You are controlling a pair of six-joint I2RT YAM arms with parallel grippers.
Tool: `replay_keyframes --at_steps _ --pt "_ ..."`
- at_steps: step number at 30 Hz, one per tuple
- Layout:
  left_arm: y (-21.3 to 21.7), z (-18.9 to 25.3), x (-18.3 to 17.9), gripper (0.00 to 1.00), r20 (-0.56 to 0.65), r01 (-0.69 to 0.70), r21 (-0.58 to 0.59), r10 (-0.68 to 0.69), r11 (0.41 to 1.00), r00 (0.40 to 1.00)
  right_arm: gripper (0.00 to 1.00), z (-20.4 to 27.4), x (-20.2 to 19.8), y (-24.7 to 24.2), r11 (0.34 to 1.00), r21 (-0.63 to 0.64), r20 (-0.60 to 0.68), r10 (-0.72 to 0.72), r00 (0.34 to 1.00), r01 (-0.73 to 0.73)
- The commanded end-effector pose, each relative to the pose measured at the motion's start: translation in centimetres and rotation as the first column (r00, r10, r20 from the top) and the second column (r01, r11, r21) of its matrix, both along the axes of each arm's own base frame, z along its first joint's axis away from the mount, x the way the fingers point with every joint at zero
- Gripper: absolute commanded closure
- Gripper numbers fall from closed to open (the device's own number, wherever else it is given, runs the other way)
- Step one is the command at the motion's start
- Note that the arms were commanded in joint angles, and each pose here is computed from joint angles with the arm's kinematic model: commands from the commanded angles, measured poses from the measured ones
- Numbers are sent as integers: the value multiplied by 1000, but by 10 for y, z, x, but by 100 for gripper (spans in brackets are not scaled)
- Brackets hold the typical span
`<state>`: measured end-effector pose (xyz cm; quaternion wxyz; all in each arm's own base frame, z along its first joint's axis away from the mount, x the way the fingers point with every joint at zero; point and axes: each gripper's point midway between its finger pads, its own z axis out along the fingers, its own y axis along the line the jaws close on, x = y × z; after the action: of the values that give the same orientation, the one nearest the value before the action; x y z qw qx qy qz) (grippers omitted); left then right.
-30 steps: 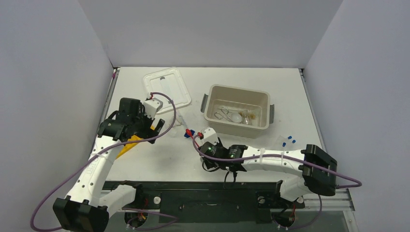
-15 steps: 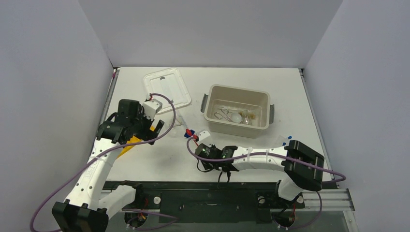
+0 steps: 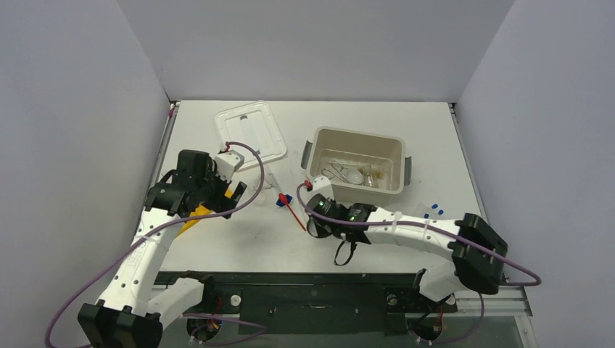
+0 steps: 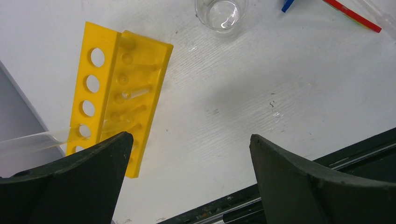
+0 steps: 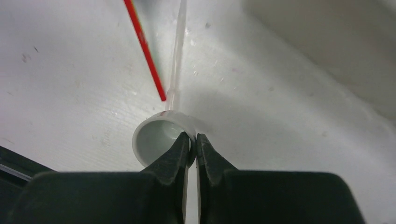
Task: Organize the chemistry lab equipment
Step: Pick up the chemistry item at the center of the board, then place the chemistry item in the storage box.
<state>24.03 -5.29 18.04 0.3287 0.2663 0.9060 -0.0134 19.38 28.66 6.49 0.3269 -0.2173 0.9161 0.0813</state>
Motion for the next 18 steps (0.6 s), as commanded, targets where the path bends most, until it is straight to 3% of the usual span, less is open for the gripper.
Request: replay_keyframes --at_steps 1,5,8,13,18 --pt "-4 6 -1 3 25 27 -22 -27 999 999 100 110 39 -3 977 208 142 -71 987 41" --pt "-6 6 -1 3 16 35 -31 -35 999 999 100 165 73 -36 960 259 205 -163 965 107" --pt "-7 6 0 3 15 33 -35 -33 999 999 100 178 97 -63 949 259 217 -239 947 180" --pt "-7 3 -1 3 9 25 -42 -25 999 1000 100 145 151 -126 896 180 168 -435 884 407" --pt "-6 -2 -2 3 -10 19 -35 -19 999 1000 100 96 179 -154 845 119 108 -533 839 521"
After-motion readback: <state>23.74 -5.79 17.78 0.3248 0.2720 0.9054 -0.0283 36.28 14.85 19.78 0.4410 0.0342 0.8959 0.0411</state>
